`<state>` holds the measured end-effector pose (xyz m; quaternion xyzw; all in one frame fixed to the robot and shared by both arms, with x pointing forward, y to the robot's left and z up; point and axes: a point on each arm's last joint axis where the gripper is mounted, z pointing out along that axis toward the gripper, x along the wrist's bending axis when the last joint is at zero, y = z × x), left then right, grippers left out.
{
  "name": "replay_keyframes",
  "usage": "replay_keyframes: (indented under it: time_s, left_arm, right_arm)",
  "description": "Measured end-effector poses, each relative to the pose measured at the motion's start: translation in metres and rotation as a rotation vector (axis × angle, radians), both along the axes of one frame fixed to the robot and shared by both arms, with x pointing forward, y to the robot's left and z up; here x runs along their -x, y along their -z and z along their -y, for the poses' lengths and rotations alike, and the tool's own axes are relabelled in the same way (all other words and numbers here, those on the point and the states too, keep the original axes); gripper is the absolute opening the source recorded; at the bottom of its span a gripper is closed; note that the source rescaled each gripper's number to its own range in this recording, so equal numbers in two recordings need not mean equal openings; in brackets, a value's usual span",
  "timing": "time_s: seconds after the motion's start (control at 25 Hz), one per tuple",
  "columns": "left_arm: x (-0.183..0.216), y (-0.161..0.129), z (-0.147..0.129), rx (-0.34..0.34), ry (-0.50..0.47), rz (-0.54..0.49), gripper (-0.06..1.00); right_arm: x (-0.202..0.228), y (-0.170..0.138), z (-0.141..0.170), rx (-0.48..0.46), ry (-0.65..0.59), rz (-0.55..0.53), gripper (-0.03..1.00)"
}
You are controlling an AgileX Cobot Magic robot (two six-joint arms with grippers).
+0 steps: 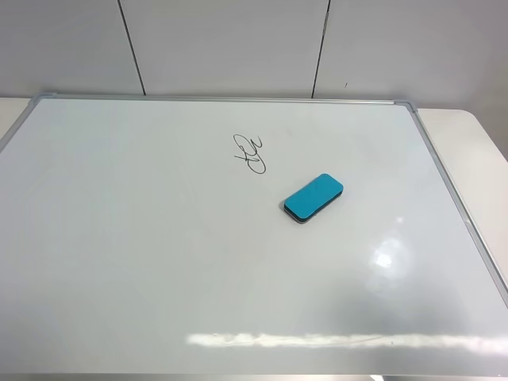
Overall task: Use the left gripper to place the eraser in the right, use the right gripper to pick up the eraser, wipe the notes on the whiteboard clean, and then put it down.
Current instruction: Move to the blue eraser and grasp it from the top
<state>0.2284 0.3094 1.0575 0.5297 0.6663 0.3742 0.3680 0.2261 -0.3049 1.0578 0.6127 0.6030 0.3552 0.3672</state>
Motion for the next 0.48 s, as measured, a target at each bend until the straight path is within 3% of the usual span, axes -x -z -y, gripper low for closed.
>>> replay_keyframes:
  time_s: [0.48]
  left_arm:
    - [0.0000, 0.0000, -0.0001, -0.001, 0.001, 0.000, 1.00]
  right_arm:
    - [0.0000, 0.0000, 0.0000, -0.001, 0.000, 0.000, 1.00]
